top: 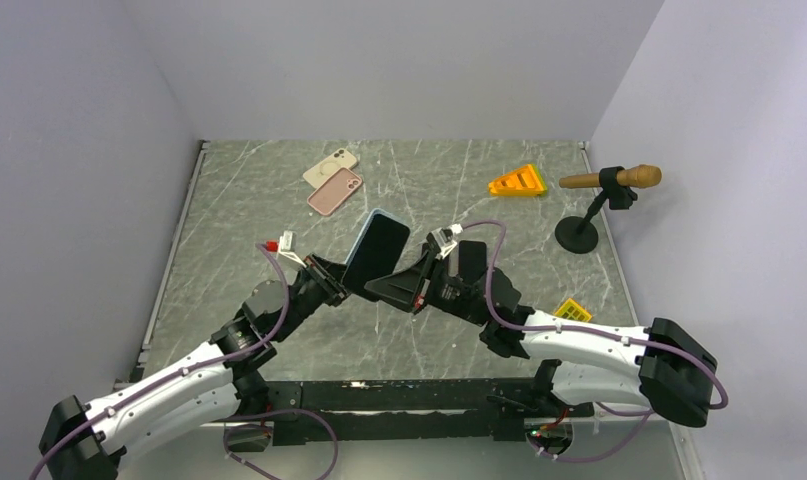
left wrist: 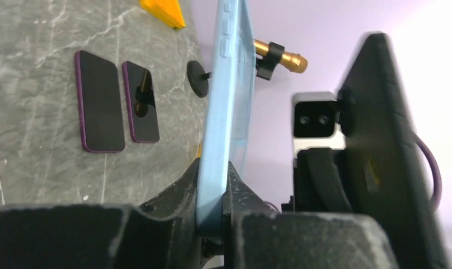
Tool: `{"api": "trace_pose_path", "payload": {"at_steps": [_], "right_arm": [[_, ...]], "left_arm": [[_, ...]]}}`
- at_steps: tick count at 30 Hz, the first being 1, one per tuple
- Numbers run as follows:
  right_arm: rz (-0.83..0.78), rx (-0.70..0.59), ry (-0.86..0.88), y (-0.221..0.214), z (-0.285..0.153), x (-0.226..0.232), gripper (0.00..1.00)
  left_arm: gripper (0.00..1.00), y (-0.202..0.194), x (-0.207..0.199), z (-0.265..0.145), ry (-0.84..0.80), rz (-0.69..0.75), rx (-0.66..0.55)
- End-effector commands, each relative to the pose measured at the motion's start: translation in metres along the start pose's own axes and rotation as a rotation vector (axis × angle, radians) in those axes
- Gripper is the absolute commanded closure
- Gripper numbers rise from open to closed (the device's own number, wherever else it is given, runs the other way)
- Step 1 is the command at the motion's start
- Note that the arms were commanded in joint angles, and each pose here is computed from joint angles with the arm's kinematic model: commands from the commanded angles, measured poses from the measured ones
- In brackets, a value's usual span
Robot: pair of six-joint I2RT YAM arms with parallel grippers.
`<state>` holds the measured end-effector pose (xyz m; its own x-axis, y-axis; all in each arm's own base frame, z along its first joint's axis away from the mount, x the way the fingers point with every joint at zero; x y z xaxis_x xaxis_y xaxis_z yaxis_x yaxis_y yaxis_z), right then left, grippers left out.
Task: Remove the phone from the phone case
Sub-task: Remove the phone case from the phone, then place the phone case at the center of the board.
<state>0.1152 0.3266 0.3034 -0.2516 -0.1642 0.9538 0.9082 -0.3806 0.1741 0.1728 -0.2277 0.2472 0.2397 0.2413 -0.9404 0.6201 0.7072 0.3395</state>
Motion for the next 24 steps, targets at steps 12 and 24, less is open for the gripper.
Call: {"api": "trace_pose_path", "payload": {"at_steps": [12,24], "right_arm": [[-0.18,0.019,0.052,0.003,-0.017,0.068,1.0],[-0.214,-0.043,-0.36,0.005,-0.085,-0.032,1.0]], "left_arm": [[1.0,0.03,0.065,-0.035,0.418,0.156,-0.144],[1.0,0.08,0.105,-0.061,0.777,0.281,-0.071]]}}
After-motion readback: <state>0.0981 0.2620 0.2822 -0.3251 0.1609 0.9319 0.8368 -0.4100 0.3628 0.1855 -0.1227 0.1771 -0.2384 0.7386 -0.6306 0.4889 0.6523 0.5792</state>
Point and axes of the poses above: each gripper's point midway between its finger pads, its own z axis out along the fingers, its own x axis along the line the jaws close on, y = z × x, the point moved 3 cm from there along -z, back along the fingers, and after that the axes turned 3 degrees about -z, right-handed, at the moved point
